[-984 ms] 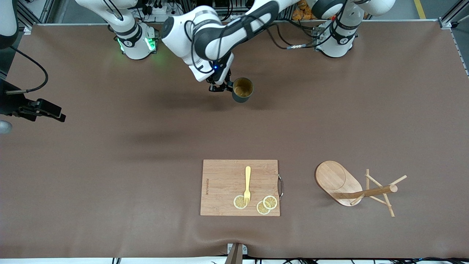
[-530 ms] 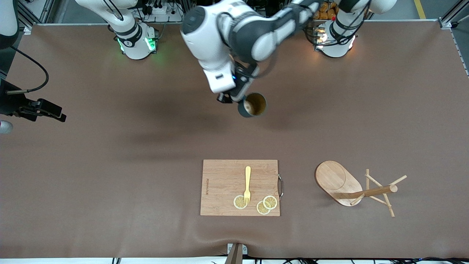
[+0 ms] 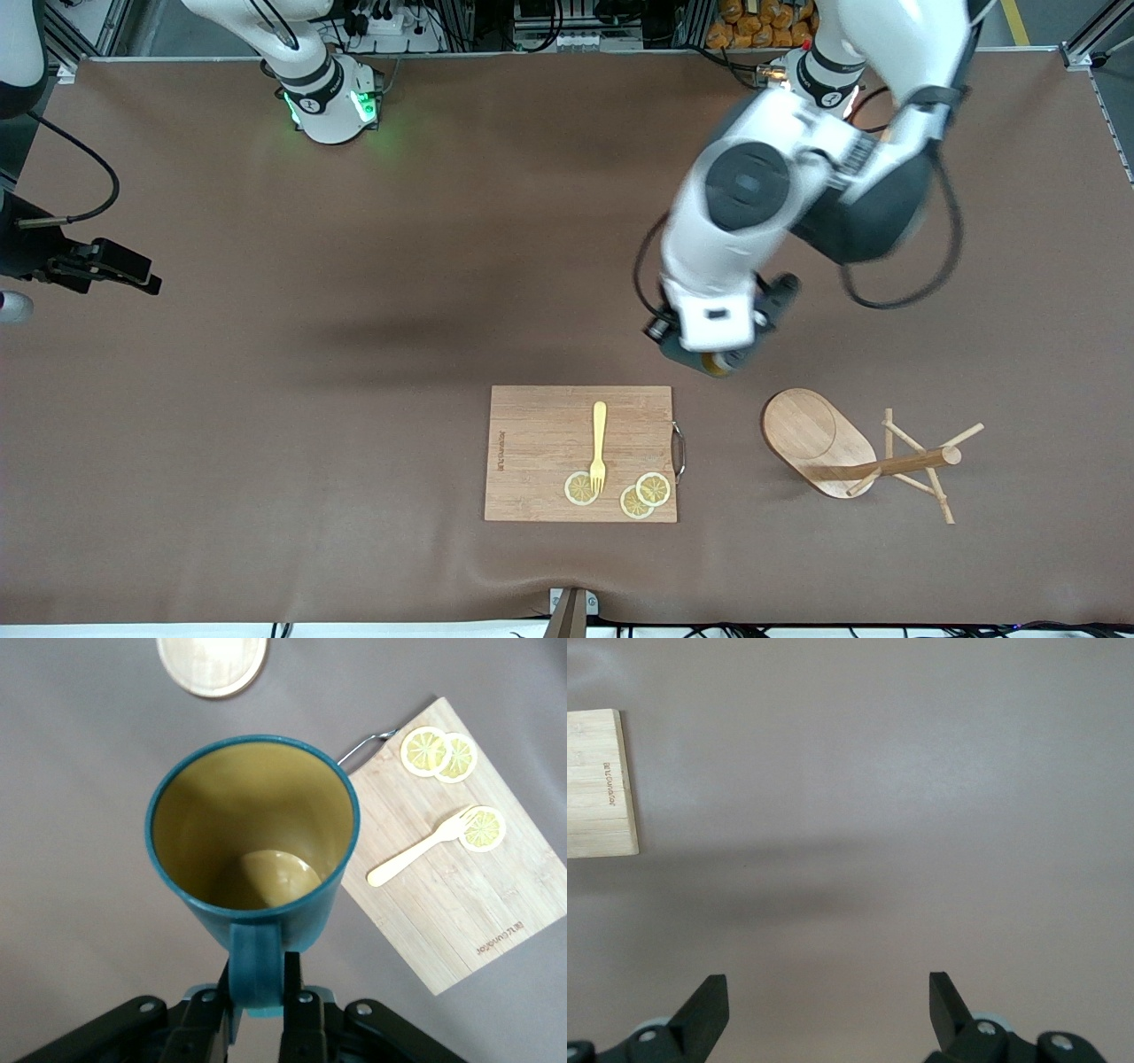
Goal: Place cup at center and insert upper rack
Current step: 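Lift the mug by the handle with the left gripper toward the stand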
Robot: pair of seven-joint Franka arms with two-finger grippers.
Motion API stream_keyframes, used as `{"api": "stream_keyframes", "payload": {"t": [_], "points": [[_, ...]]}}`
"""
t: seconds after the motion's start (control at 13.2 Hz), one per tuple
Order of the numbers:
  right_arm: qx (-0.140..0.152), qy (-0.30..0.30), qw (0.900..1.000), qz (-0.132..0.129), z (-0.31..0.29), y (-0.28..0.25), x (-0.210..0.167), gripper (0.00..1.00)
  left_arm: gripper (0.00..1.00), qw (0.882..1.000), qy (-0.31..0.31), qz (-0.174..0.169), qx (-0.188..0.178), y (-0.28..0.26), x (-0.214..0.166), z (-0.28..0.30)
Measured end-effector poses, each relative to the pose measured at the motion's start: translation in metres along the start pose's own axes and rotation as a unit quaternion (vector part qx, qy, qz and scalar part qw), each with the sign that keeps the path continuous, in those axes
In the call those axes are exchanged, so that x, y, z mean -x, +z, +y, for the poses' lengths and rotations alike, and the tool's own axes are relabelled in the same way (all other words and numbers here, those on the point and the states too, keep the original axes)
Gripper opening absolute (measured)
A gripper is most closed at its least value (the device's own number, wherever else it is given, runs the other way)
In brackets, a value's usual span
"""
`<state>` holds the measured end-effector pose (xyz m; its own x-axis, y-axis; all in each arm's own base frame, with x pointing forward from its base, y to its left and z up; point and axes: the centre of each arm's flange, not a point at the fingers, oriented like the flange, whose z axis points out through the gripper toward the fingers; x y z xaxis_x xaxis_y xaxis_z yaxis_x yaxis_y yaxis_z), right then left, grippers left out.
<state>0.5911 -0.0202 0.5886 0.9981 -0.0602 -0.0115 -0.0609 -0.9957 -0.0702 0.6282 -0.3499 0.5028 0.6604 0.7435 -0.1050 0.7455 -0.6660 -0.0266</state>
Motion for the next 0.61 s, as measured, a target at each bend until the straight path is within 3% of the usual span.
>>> {"api": "stream_keyframes", "payload": {"t": [0.3, 0.61], "points": [[0.0, 0.002, 1.0, 0.0, 0.002, 0.0, 0.0, 1.0, 0.21, 0.994, 0.04, -0.083, 0.064, -0.031, -0.086, -0.029], [0.0, 0.004, 1.0, 0.0, 0.004, 0.0, 0.0, 1.0, 0.21, 0.975, 0.057, -0.16, 0.146, -0.06, -0.174, -0.076]]}}
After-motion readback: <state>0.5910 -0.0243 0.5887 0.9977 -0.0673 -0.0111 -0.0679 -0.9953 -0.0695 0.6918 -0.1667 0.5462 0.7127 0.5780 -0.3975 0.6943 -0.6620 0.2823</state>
